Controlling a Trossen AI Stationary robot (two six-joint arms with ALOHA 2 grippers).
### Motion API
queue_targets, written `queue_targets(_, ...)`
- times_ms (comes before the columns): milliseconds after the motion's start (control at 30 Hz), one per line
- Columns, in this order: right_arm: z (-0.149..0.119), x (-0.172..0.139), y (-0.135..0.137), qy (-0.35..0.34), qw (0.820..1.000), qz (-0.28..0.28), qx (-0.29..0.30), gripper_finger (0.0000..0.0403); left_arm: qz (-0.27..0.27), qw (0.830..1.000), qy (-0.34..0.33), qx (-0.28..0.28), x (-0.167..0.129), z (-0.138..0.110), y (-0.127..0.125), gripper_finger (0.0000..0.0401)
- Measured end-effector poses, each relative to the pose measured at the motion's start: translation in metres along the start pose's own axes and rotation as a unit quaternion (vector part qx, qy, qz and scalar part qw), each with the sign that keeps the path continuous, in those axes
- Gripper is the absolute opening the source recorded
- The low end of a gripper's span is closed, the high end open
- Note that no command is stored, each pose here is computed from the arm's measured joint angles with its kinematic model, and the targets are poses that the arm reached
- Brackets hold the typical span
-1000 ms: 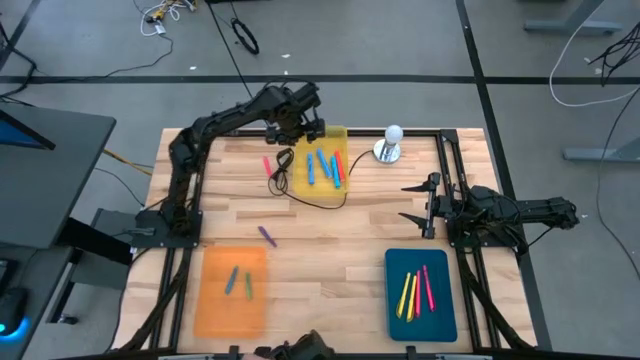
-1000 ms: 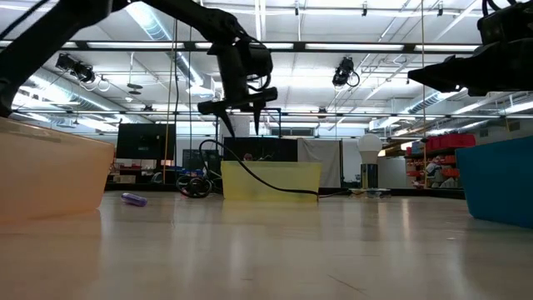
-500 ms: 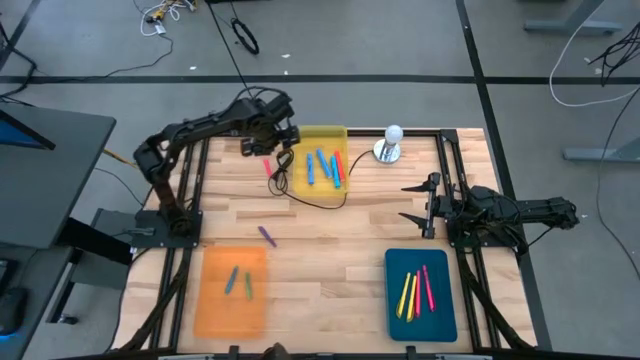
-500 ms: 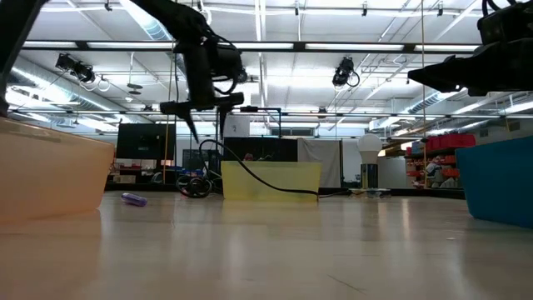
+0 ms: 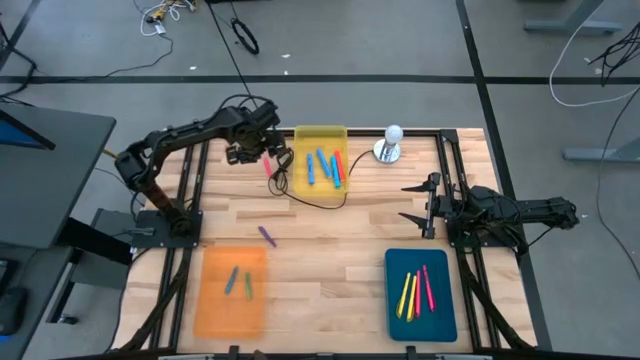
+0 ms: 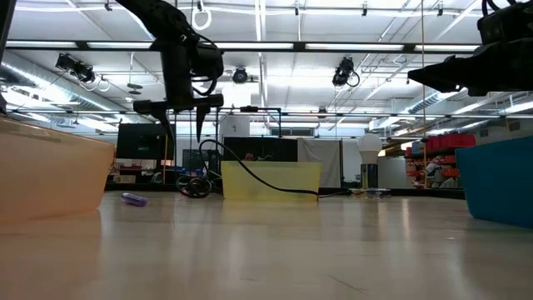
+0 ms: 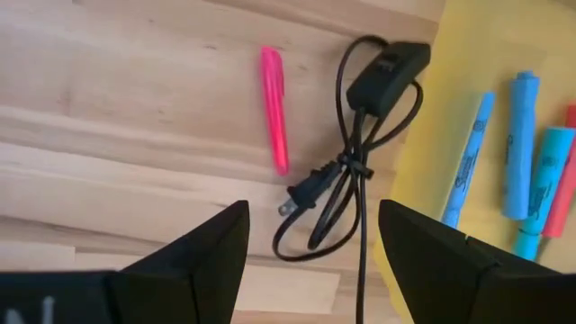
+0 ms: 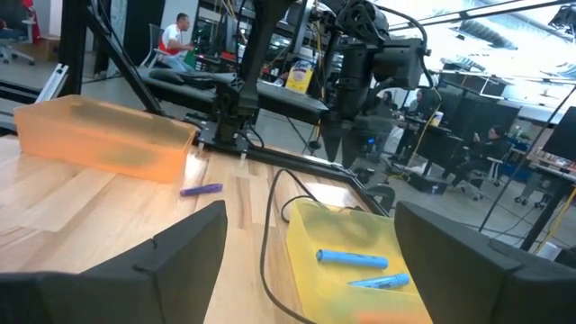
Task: Pick & Place Markers
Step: Put the pink highlighter pen into the orange bin
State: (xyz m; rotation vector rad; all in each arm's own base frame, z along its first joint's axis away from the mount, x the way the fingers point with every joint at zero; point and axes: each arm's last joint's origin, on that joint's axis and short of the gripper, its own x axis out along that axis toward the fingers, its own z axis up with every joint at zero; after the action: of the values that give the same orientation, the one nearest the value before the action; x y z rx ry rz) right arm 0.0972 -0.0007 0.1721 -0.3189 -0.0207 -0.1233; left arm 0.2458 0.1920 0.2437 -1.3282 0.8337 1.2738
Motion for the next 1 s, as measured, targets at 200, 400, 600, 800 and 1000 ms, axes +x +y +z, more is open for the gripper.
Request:
queue_targets(200, 0.0, 0.0, 0.0, 0.0, 1.0, 0.0, 0.0, 0.0323, 0.009, 1.0, 0.004, -0.005, 0.005, 0.005, 0.004, 0.0252)
queue_targets(400, 0.0, 0.0, 0.0, 0.0, 1.0, 0.0, 0.0, 0.0323, 0.036, 0.999, 0.03, -0.013, 0.026, 0.01, 0.004, 0.0252)
queue_targets(600, 0.0, 0.0, 0.0, 0.0, 1.0, 0.0, 0.0, 0.0323, 0.056, 0.997, 0.047, -0.015, 0.045, 0.012, 0.002, 0.0252)
queue_targets(800, 0.0, 0.0, 0.0, 0.0, 1.0, 0.0, 0.0, 0.0323, 0.061, 0.996, 0.062, -0.027, 0.061, 0.02, 0.003, 0.0252)
queue_targets(1000, 0.0, 0.0, 0.0, 0.0, 1.0, 0.0, 0.0, 0.0323, 0.07, 0.994, 0.079, -0.03, 0.076, 0.026, 0.003, 0.0252)
